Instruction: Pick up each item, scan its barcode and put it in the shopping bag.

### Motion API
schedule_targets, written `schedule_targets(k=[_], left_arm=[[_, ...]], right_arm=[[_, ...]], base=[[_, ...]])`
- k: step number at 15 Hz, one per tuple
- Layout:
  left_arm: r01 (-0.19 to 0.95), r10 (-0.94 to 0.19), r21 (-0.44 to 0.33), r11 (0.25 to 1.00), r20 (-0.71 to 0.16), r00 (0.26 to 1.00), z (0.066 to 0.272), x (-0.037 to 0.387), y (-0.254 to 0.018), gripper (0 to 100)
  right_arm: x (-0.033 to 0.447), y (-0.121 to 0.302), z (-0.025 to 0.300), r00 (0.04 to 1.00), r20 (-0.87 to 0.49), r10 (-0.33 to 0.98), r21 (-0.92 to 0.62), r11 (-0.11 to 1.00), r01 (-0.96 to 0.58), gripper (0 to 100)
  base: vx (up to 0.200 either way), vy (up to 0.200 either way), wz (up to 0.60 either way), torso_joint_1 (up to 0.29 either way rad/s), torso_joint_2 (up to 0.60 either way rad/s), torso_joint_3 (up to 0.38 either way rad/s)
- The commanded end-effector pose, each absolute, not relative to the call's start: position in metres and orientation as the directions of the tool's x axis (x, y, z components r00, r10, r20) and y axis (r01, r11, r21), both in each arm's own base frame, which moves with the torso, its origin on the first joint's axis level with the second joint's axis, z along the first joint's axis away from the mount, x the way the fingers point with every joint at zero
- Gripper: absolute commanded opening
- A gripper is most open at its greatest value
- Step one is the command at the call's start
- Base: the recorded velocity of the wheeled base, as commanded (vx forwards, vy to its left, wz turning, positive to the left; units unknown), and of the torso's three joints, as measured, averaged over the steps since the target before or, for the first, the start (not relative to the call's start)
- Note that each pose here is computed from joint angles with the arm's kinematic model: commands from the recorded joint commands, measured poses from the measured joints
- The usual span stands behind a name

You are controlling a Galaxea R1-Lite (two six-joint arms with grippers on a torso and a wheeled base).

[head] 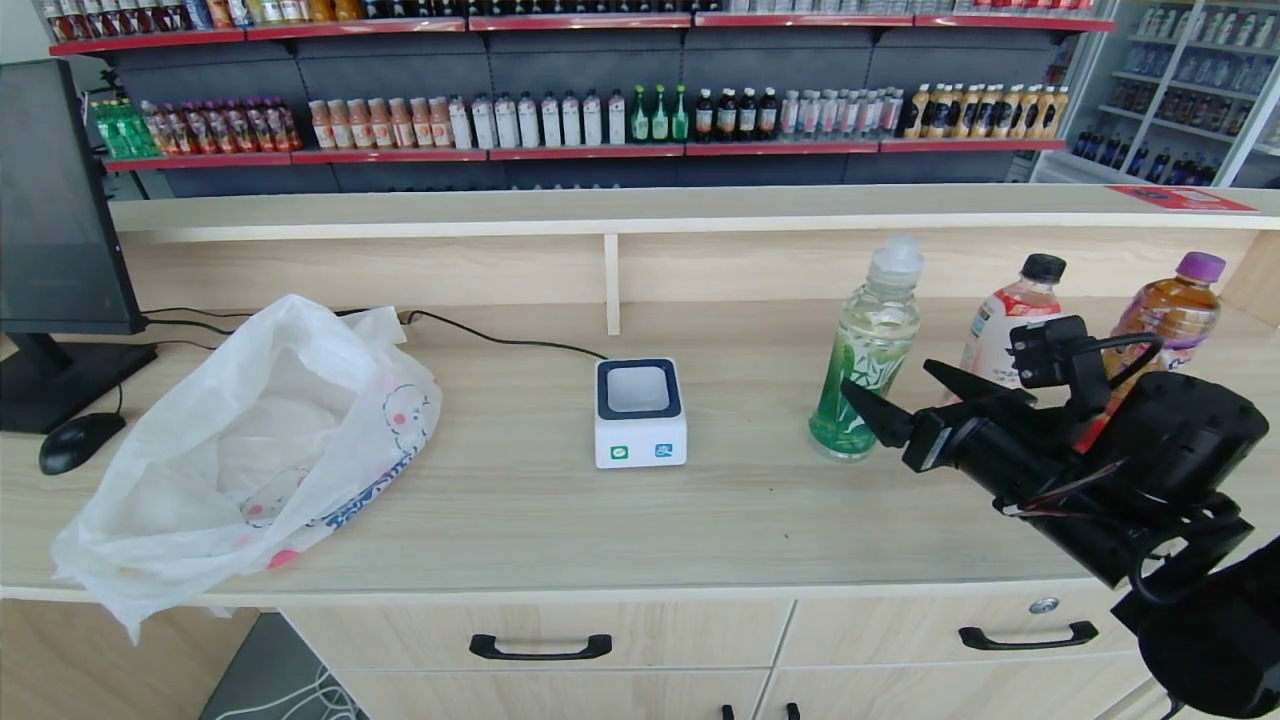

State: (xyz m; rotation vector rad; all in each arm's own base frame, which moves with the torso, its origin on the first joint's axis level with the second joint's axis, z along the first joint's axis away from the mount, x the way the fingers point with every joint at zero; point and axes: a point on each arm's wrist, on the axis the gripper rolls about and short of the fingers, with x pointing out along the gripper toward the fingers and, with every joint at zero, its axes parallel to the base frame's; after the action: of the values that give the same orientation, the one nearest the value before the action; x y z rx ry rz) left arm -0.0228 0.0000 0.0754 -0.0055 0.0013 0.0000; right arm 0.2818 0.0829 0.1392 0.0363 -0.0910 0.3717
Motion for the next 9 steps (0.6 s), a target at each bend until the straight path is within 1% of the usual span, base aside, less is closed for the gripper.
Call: schedule_targets(k=[1,9], left_arm=[[0.000,0.000,-0.006,1.000,-0.002,1.000,0.075,-0.023,0.000,100],[0.000,0.000,-0.006,1.000,-0.002,1.000,0.075,-0.023,0.000,100]], right_arm=[[0.288,0.084,0.128,0.931,0.066,0.358,0.023,0.933,-0.360,100],[0.307,0.089,0.113,0.934,0.043,0.354,0.047,0.933,-0.356,100]], base=[[0.000,0.000,0.00,0.000,0.00,0.000],[0.000,0.000,0.00,0.000,0.00,0.000]])
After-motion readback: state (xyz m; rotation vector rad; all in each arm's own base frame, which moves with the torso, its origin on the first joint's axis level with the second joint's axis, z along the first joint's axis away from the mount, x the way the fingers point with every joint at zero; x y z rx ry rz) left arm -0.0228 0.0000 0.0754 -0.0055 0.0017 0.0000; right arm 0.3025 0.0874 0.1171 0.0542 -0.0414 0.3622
